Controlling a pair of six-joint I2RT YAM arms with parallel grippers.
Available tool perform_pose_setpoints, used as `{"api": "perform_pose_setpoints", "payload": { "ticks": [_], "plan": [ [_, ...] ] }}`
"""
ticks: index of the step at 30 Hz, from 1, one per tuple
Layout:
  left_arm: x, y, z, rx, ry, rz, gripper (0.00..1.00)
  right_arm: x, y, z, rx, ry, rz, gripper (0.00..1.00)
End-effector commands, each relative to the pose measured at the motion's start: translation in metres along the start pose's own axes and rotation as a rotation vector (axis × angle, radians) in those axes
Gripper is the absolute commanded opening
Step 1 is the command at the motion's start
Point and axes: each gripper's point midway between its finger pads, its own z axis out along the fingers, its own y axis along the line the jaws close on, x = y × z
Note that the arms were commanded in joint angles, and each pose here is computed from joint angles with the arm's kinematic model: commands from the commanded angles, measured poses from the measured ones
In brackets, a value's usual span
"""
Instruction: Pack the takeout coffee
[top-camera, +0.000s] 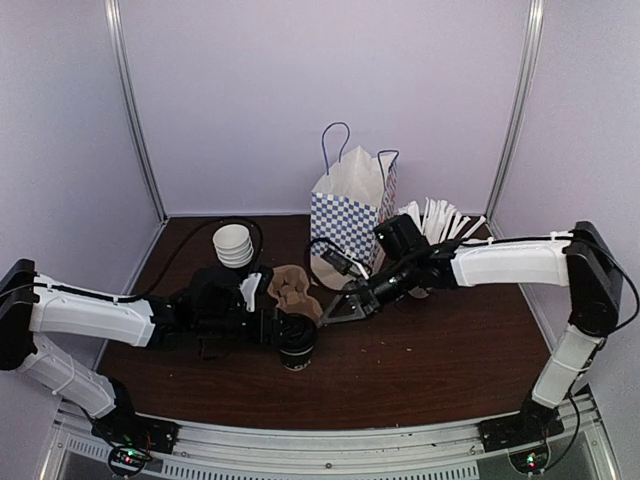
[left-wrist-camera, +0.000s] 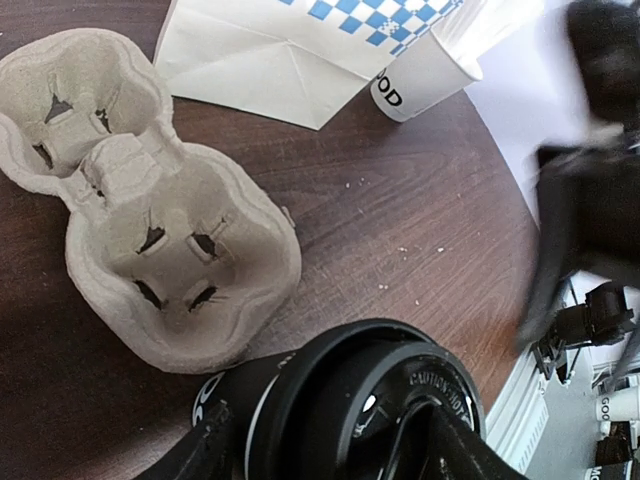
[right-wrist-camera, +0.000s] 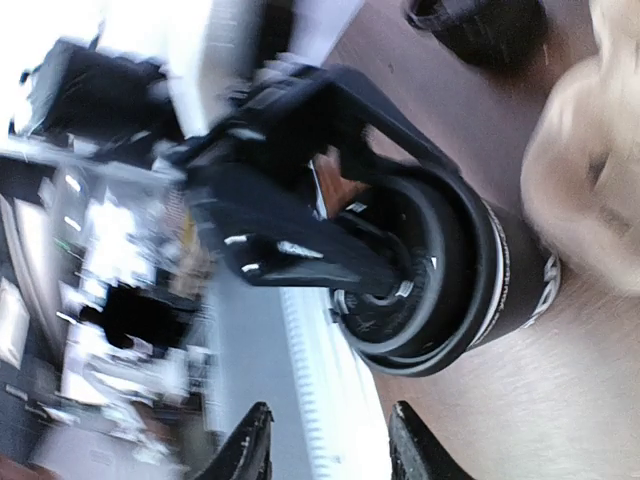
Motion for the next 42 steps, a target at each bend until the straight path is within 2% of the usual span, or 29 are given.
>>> {"api": "perform_pose_setpoints", "payload": {
  "ticks": [1, 4, 8, 13, 17, 24, 27, 32, 42],
  "plan": [
    [0.042, 0.022, 0.003, -0.029, 0.156, 0.021, 0.66, 0.020, 0.003, -0.037, 0.256, 0.105, -0.403, 0.36],
    [0.040, 0.025, 0.005, -0.012, 0.165, 0.031, 0.66, 0.022, 0.009, -0.044, 0.347, 0.192, -0.694, 0.32],
    [0.037, 0.026, 0.007, 0.010, 0.182, 0.041, 0.66, 0.029, -0.012, -0.038, 0.569, 0.343, -1.060, 0.26],
    [0.038, 0.022, 0.011, 0.035, 0.221, 0.048, 0.65, 0.031, -0.017, -0.020, 0.756, 0.408, -1.342, 0.21],
    [0.042, 0.022, 0.014, 0.049, 0.233, 0.042, 0.65, 0.028, -0.009, -0.007, 0.882, 0.386, -1.477, 0.19],
    [0.046, 0.024, 0.019, 0.050, 0.258, 0.035, 0.64, 0.025, -0.003, 0.014, 1.051, 0.327, -1.642, 0.18],
    [0.047, 0.024, 0.018, 0.049, 0.262, 0.034, 0.64, 0.019, 0.003, 0.019, 1.095, 0.292, -1.661, 0.18],
    [0.047, 0.025, 0.014, 0.042, 0.270, 0.036, 0.64, 0.011, 0.003, 0.023, 1.115, 0.294, -1.659, 0.22],
    [0.051, 0.036, 0.010, 0.015, 0.312, 0.012, 0.64, 0.010, -0.009, 0.040, 1.055, 0.348, -1.617, 0.19]
  ]
}}
